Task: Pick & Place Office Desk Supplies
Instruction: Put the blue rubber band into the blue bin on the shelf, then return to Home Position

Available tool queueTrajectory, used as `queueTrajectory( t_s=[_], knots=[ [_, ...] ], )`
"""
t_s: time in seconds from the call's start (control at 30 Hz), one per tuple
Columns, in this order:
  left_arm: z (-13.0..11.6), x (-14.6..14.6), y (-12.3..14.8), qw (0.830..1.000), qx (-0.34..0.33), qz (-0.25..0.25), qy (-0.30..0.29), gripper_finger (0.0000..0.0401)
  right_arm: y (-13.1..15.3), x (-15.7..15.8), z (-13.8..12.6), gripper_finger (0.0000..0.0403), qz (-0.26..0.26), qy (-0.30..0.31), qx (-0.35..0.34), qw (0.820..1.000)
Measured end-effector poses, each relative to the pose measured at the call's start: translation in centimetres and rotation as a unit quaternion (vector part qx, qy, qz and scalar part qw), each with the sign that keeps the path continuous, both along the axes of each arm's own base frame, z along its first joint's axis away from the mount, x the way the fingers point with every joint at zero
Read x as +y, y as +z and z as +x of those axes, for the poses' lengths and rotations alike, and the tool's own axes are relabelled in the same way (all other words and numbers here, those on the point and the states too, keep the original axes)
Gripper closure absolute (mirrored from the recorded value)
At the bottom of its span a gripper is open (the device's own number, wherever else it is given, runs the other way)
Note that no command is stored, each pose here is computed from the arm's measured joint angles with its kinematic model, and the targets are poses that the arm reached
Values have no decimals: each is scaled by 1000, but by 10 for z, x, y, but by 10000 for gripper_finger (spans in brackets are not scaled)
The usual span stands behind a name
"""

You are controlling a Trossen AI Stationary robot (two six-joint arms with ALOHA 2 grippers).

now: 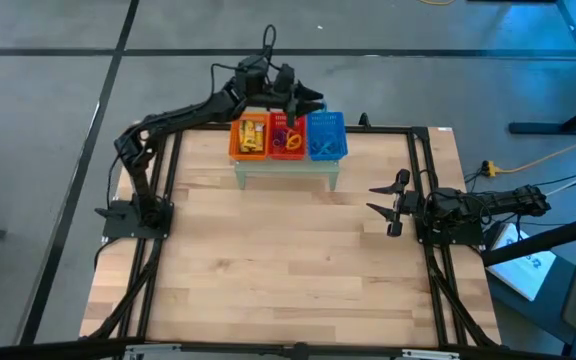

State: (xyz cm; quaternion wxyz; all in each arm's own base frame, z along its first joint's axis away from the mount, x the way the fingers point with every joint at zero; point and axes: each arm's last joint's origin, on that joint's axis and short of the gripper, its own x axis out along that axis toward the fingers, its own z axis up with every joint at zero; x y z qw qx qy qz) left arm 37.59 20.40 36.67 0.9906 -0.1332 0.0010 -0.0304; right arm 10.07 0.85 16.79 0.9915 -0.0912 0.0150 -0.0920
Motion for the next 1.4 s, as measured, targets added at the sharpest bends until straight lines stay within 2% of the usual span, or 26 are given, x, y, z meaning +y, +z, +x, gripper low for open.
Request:
queueTrajectory(
  t_s=[0.13,0.3,0.37,0.43,0.6,0.73,0.83,1.13,1.23,1.4],
  knots=[
    [-12,-5,13,1000,9,-6,-7,201,0,0,0,208,-4,0,1,1000],
    [-36,-20,45,1000,-14,15,-9,201,0,-1,0,208,-160,-16,33,986],
    [-44,-24,56,999,-27,23,-8,202,0,-1,0,208,-200,-15,41,979],
    [-48,-23,56,1000,-15,15,-4,203,0,-1,0,208,-217,-14,44,975],
    [-32,-11,26,999,39,6,1,233,0,-1,0,208,-219,-15,44,975],
    [-12,-3,9,1000,18,9,-5,270,0,-1,0,208,-219,-15,44,975],
    [4,6,-13,1000,21,-18,-8,288,0,-1,0,208,-218,-15,44,975],
    [29,17,-62,995,54,-71,-35,287,0,-1,0,208,-219,-14,44,975],
    [31,17,-61,996,44,-71,-37,286,0,-1,0,208,-219,-12,43,975],
    [23,13,-39,998,12,-57,-35,285,0,-1,0,208,-220,-12,44,974]
  ],
)
